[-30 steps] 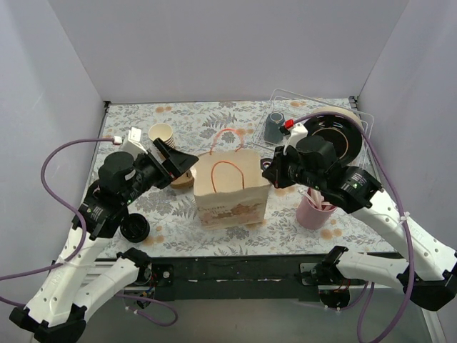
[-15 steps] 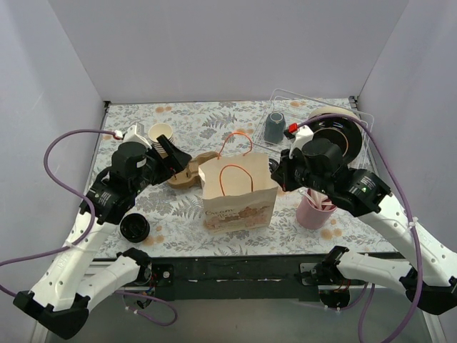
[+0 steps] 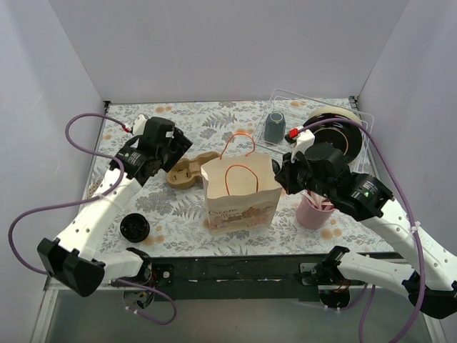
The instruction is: Pack the takeout coffee
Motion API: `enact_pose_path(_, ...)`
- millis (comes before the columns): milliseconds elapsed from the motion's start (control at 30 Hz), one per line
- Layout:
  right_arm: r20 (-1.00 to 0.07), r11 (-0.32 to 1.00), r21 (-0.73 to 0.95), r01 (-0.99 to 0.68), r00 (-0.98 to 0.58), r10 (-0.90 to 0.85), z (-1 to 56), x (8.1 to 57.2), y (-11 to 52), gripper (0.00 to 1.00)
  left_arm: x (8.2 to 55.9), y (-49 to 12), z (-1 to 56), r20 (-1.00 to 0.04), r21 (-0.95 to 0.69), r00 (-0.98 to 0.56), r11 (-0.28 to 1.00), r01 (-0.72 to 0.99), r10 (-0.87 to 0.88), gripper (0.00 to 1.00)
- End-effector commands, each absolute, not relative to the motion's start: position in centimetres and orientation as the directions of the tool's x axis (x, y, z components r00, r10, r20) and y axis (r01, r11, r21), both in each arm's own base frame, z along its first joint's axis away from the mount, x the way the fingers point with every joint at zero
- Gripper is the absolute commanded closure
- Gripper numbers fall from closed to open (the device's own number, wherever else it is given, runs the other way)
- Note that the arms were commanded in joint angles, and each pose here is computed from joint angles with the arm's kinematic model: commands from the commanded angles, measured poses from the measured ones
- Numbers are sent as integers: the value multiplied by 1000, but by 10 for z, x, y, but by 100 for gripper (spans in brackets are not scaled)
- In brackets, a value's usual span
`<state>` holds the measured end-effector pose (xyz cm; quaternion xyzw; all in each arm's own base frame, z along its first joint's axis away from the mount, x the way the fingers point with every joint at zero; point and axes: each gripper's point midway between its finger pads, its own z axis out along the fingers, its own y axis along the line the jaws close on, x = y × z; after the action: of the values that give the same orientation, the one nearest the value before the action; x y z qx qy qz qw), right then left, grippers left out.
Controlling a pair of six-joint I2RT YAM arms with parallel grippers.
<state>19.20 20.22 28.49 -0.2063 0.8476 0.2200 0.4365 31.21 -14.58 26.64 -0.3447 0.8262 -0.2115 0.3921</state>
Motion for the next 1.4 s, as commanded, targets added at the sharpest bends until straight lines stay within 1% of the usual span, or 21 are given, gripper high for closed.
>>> enact_pose_path(0,-869,810,183,-558,-477,-132,299,195,201,93,322,-130,260,-481,-576,-359,597,-558,-800,38)
enact_pose_path(67,-870,809,177,-560,-474,-138,298,194,201,94,326,-134,259,-457,-577,-355,576,-580,-816,41)
enact_pose_path(100,-871,806,175,-566,-471,-141,298,194,202,94,329,-137,255,-435,-581,-341,549,-601,-834,41)
enact_pose_path(200,-873,807,154,-571,-462,-160,295,196,201,97,339,-148,241,-402,-570,-354,533,-625,-845,42)
enact_pose_path(267,-871,808,146,-571,-462,-169,292,196,199,98,350,-154,229,-405,-556,-365,542,-630,-838,42)
enact_pose_path(400,-868,807,143,-573,-464,-176,287,195,199,99,366,-163,203,-441,-491,-433,615,-617,-786,42)
enact_pose_path(567,-872,802,151,-578,-460,-167,289,195,202,99,372,-162,168,-509,-349,-556,748,-564,-657,43)
enact_pose_path(700,-873,799,156,-581,-460,-164,290,195,203,99,370,-150,155,-547,-248,-599,797,-551,-585,43)
enact_pose_path(833,-877,796,160,-584,-454,-158,292,195,203,99,370,-146,144,-566,-171,-653,847,-504,-503,37)
enact_pose_path(933,-881,798,159,-581,-448,-151,294,195,202,99,372,-145,134,-562,-123,-678,858,-499,-474,35)
enact_pose_path(1000,-882,799,158,-580,-447,-149,295,195,201,99,371,-147,129,-551,-111,-704,875,-471,-448,35)
enact_pose_path(1133,-882,796,160,-583,-447,-150,294,195,202,99,372,-162,117,-510,-143,-746,898,-417,-428,36)
enact_pose_path(1367,-877,792,177,-585,-459,-143,287,192,204,99,375,-164,120,-553,-179,-735,918,-354,-392,36)
